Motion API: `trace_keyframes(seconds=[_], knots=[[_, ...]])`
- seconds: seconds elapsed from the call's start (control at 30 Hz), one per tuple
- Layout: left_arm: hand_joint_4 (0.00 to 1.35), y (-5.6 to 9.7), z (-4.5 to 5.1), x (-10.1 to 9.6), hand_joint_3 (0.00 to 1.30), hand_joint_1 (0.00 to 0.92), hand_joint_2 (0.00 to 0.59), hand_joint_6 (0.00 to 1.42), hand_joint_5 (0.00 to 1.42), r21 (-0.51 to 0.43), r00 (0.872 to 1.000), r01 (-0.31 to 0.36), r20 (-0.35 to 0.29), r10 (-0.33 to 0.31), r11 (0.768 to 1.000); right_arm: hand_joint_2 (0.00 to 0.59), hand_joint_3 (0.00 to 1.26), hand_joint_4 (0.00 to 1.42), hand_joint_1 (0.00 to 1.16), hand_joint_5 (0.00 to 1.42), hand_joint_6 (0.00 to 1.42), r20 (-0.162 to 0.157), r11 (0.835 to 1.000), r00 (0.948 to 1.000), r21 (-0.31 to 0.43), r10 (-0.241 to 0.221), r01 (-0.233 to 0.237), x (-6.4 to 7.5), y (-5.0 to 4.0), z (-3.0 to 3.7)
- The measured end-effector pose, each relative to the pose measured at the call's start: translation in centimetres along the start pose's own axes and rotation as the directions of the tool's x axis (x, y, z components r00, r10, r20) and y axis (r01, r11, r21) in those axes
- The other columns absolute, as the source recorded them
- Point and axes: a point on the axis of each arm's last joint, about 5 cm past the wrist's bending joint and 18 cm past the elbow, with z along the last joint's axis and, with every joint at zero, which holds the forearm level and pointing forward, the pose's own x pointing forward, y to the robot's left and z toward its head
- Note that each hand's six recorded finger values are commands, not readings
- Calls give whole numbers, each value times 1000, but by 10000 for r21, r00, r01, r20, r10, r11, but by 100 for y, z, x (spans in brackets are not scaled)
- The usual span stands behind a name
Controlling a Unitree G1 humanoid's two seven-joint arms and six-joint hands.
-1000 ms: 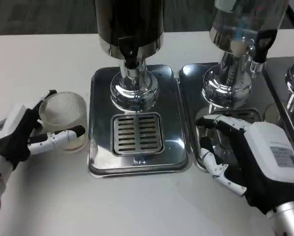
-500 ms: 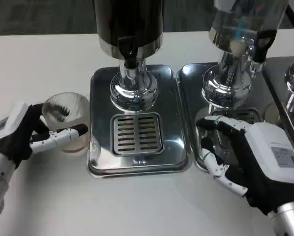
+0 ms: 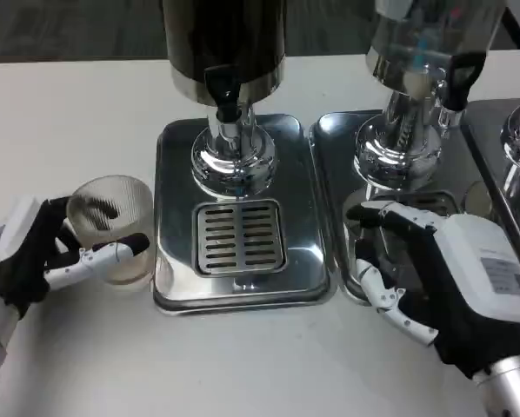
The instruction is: Grasp the cup under the faucet to collect the drink, then remove the cup.
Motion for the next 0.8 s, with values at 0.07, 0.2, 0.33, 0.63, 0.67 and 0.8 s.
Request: trace_keyframes(seconds=[0.07,0.2,0.33,0.63,0.67,0.8], knots=[[558,8,-17,-28,532,242,188,1153,858,-7,10000,1,62,-1,10000,486,370,375,308,341,316,4,10000,10000,27,24,-24,0,7,2],[558,29,-66,-107,532,242,188,1155,858,-61,9999,-48,139,49,10000,488,366,375,307,341,309,-59,9999,10000,87,66,-65,4,28,-4],[558,86,-90,-140,532,241,187,1147,855,-7,9994,-181,295,181,9998,490,363,375,306,341,305,-64,9999,10000,142,50,-49,12,37,1],[556,105,-40,-111,532,238,184,1150,849,-133,9950,-256,963,267,9996,492,361,376,305,341,302,-33,9996,10000,270,-60,61,27,48,23],[555,105,-30,-99,532,238,184,1150,849,-147,9945,-239,1012,253,9996,492,361,376,305,341,302,-38,9996,10000,270,-66,67,27,48,23],[549,121,36,-13,531,237,184,1133,848,-179,9912,-182,1309,204,9997,492,361,376,305,341,302,-93,9995,9999,294,-95,97,14,55,21]])
